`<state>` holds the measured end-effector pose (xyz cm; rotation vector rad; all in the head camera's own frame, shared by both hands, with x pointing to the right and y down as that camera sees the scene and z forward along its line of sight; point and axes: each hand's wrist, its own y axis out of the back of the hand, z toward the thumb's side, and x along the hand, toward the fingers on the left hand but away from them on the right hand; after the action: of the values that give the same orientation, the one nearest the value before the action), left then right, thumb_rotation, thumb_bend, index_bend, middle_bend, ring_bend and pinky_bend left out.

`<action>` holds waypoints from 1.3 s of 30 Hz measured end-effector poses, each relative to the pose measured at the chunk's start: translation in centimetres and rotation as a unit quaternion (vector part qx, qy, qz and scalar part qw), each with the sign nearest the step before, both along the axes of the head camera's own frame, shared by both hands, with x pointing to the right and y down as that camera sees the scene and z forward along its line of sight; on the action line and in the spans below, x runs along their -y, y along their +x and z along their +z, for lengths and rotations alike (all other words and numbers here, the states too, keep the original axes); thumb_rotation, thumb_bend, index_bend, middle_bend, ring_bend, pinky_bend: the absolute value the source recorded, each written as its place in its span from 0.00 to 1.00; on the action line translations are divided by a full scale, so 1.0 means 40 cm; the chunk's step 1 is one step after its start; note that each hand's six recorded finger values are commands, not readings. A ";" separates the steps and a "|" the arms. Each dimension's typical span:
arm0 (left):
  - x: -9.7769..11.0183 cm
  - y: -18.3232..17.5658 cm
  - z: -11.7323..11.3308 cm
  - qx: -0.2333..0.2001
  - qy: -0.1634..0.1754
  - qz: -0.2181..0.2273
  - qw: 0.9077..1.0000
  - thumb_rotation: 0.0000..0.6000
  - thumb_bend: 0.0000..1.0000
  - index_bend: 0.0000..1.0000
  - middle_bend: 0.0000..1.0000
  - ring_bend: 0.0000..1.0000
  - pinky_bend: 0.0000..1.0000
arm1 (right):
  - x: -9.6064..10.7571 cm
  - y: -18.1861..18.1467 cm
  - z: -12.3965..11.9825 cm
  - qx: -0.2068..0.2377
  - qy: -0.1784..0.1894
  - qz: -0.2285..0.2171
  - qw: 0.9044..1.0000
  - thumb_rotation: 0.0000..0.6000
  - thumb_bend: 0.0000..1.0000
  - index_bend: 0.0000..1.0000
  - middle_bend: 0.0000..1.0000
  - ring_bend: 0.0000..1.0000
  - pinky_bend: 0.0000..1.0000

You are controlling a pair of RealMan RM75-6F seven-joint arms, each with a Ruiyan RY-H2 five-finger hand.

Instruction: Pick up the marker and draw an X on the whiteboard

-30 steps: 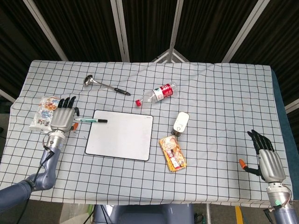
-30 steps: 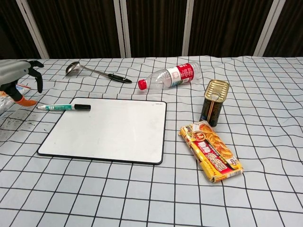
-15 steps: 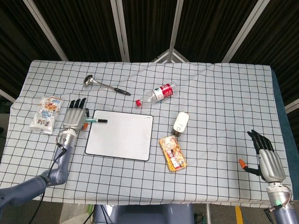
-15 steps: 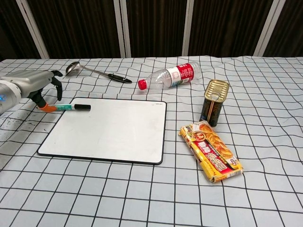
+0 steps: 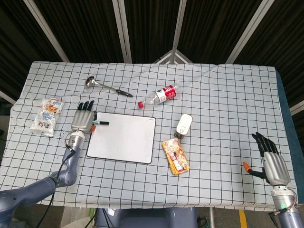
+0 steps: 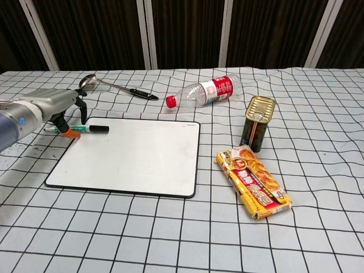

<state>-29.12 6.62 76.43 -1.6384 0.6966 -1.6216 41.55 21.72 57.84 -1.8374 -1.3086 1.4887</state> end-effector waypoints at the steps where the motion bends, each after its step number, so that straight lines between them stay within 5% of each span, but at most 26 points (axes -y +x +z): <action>1: -0.001 0.002 0.003 0.000 -0.001 -0.001 1.000 1.00 0.44 0.47 0.01 0.00 0.00 | 0.000 0.000 0.000 0.000 0.000 0.000 1.000 1.00 0.31 0.00 0.00 0.00 0.00; 12: -0.003 0.010 -0.002 -0.017 0.007 -0.013 1.000 1.00 0.50 0.66 0.10 0.00 0.00 | 0.000 0.000 -0.002 0.002 0.001 0.002 1.000 1.00 0.31 0.00 0.00 0.00 0.00; 21: 0.011 0.056 -0.072 -0.121 0.033 -0.052 0.991 1.00 0.51 0.67 0.11 0.00 0.00 | 0.001 -0.001 -0.002 0.002 0.001 0.003 1.000 1.00 0.31 0.00 0.00 0.00 0.00; 27: 0.002 0.116 -0.124 -0.237 0.023 -0.095 0.967 1.00 0.51 0.68 0.12 0.00 0.00 | 0.001 -0.001 -0.002 0.001 0.002 0.003 1.000 1.00 0.31 0.00 0.00 0.00 0.00; 31: -0.023 0.165 -0.151 -0.320 0.000 -0.124 0.939 1.00 0.51 0.68 0.13 0.00 0.01 | 0.001 0.000 -0.002 0.001 0.002 0.004 1.000 1.00 0.31 0.00 0.00 0.00 0.00; 34: -0.047 0.201 -0.164 -0.366 -0.018 -0.136 0.920 1.00 0.51 0.68 0.13 0.00 0.01 | 0.001 0.000 -0.003 0.001 0.002 0.004 1.000 1.00 0.31 0.00 0.00 0.00 0.00; 39: -0.083 0.249 -0.166 -0.405 -0.040 -0.131 0.904 1.00 0.51 0.68 0.13 0.00 0.01 | 0.002 0.001 -0.003 0.001 0.002 0.004 1.000 1.00 0.31 0.00 0.00 0.00 0.00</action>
<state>-19.15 9.93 69.78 -2.3776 1.3183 -1.0862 41.59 21.64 57.74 -1.8326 -1.3213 1.4878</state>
